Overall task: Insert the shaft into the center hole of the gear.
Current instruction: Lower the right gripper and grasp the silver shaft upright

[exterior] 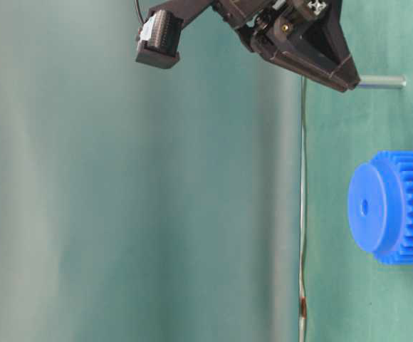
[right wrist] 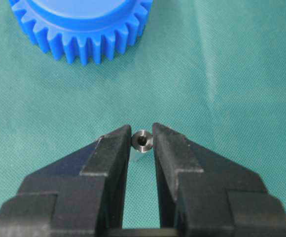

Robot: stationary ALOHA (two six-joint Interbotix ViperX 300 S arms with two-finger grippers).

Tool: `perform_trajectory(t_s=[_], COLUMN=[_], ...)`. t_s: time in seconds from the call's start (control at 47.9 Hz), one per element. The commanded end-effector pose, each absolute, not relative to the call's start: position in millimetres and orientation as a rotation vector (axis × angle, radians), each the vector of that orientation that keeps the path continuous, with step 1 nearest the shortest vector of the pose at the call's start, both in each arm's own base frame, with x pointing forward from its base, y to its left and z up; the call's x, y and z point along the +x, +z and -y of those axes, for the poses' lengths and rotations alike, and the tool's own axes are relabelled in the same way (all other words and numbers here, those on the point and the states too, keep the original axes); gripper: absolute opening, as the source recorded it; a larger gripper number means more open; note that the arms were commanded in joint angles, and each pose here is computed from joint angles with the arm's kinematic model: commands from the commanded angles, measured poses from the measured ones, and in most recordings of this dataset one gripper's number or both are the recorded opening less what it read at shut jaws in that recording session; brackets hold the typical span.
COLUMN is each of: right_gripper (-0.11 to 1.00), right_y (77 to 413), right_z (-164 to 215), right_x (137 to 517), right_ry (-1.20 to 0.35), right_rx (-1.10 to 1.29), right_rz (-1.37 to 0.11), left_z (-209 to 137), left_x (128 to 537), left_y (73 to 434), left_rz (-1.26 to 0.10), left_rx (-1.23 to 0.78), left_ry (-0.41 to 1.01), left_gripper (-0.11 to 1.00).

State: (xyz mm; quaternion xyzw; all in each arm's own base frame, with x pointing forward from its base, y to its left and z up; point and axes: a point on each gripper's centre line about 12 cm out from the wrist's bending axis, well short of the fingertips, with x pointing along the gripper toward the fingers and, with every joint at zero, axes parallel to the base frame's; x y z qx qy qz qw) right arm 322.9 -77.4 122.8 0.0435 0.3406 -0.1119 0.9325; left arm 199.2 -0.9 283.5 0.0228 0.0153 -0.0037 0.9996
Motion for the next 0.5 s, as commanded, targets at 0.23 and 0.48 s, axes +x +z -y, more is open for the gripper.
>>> perform_trajectory(t_s=[0.23, 0.48], right_gripper=[0.17, 0.17], right_y=[130.8, 163.9], right_z=[78.5, 77.2], right_x=[327.9, 322.8], right_ry=[-0.229, -0.229], right_rx=[0.086, 0.086], right_rz=[-0.671, -0.656], left_z=[1.6, 1.6], left_x=[201.4, 199.8], left_y=[295.2, 296.2], left_rz=[-0.001, 0.0], left_rx=[0.049, 0.05], left_ry=[-0.01, -0.01], left_gripper=[0.0, 0.0])
